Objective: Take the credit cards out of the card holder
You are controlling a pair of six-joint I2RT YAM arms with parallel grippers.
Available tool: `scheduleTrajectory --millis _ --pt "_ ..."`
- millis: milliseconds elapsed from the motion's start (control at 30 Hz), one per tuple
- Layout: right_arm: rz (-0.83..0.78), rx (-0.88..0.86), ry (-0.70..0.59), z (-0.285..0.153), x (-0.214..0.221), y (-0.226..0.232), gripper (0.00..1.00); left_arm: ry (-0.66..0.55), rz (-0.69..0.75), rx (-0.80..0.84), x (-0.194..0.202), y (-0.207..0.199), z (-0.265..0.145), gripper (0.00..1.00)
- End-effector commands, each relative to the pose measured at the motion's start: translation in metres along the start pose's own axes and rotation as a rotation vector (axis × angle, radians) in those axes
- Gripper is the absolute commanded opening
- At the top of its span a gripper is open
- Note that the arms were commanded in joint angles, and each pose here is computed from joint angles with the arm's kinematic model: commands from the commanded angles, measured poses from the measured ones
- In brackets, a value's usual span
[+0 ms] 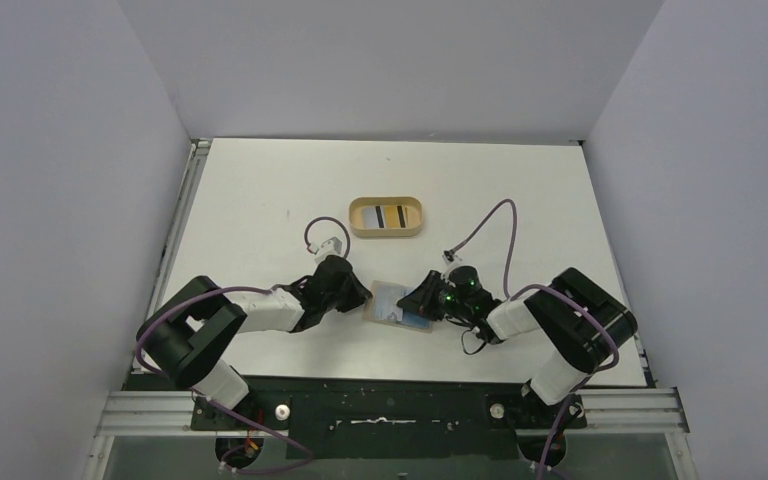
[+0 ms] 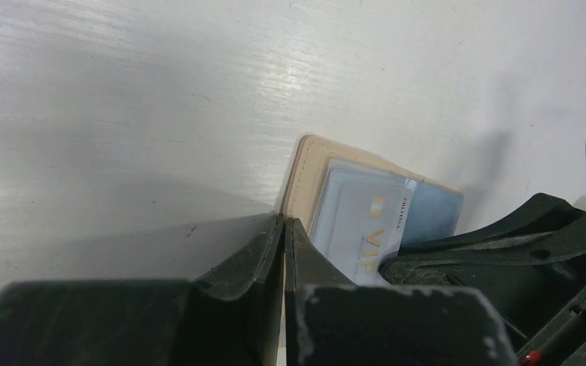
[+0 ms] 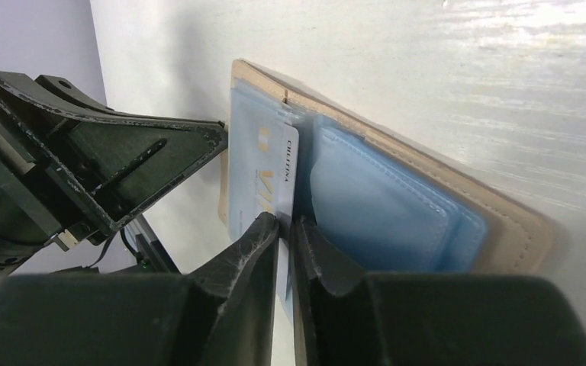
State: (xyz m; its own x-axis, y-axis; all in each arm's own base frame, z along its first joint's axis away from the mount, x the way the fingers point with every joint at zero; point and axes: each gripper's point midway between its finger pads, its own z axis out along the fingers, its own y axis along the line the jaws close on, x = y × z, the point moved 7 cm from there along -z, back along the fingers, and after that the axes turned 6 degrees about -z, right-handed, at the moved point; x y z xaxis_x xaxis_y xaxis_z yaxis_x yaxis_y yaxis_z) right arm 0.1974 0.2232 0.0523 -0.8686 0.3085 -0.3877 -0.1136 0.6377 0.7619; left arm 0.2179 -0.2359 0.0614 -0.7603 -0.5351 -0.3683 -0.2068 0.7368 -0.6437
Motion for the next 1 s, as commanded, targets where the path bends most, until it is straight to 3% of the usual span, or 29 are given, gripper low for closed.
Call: scheduleTrajectory --millis 0,300,967 --pt "0.014 0.021 0.026 0.0 0.01 -0.008 0.09 0.042 0.03 -0.092 0.011 0.023 0.001 0.0" --pt "0.012 0.023 0.021 -0.013 0.008 -0.008 0.01 0.041 0.028 -0.093 0.01 0.023 0.002 0.0" --pt "-0.1 0.101 0.002 -0.079 -0.023 0.007 0.0 0.045 0.017 -0.088 0.011 0.029 0.002 0.0"
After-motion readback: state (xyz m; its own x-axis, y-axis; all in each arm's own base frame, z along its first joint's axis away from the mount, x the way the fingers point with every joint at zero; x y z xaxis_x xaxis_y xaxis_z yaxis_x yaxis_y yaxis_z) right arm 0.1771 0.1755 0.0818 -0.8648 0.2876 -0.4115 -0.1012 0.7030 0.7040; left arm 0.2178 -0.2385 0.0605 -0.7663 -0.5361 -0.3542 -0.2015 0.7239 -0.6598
